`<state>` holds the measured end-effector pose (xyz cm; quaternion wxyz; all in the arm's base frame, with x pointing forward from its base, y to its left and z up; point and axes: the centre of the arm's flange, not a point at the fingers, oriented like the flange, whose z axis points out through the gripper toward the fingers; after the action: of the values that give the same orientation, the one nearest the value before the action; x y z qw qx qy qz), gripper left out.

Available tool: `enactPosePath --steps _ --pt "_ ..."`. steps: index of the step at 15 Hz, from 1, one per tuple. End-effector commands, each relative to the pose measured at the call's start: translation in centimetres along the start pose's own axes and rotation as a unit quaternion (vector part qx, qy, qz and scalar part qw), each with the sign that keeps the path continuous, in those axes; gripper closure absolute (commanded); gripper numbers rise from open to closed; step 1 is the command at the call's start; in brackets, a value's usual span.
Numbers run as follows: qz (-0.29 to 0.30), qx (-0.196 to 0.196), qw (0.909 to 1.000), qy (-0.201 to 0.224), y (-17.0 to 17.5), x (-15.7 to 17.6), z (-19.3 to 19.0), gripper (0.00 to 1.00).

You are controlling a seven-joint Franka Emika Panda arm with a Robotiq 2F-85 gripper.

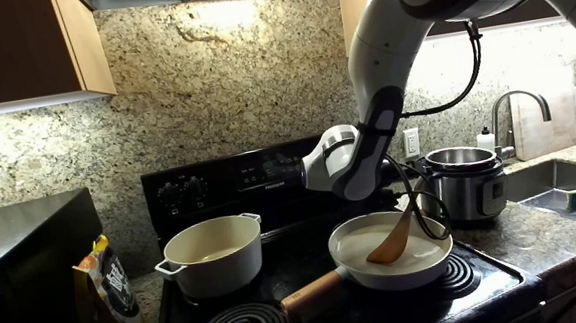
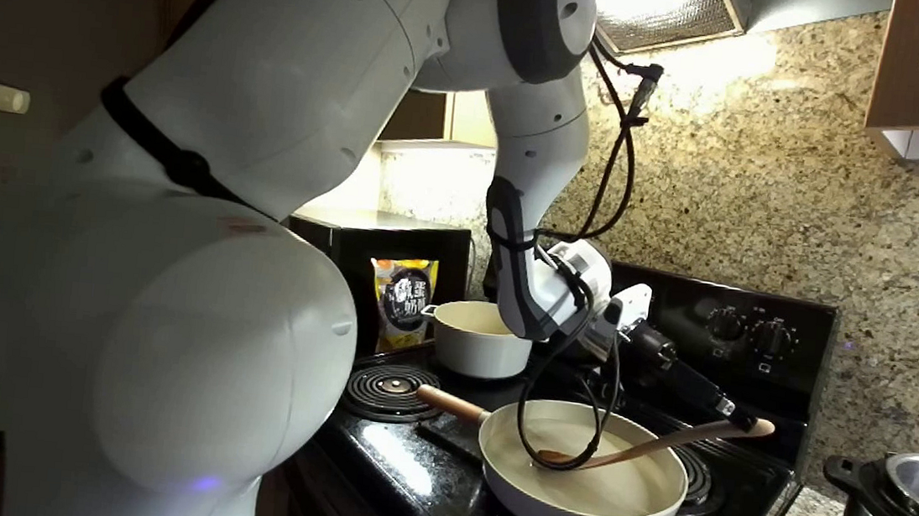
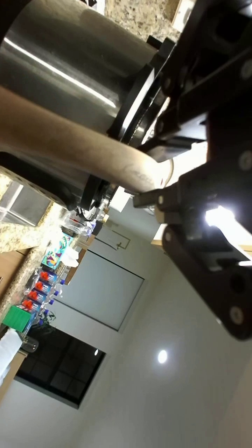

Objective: Use the spatula to stir the water

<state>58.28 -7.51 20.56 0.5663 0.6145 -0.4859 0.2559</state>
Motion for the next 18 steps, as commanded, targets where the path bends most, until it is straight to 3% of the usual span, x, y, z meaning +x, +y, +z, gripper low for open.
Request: enactPosePath --steps 1,5,10,18 --pt "0.020 -0.019 0.9996 0.005 1.3 1.7 0.4 0.89" --pt "0.030 -0.034 0.9989 0.010 -0.2 3.2 -0.4 0.89" --pt "0.038 -0.014 0.9990 0.016 -2.3 4.1 -2.9 0.89" --pt "-0.001 0.034 0.9991 0.025 -1.7 1.3 -5.6 0.89"
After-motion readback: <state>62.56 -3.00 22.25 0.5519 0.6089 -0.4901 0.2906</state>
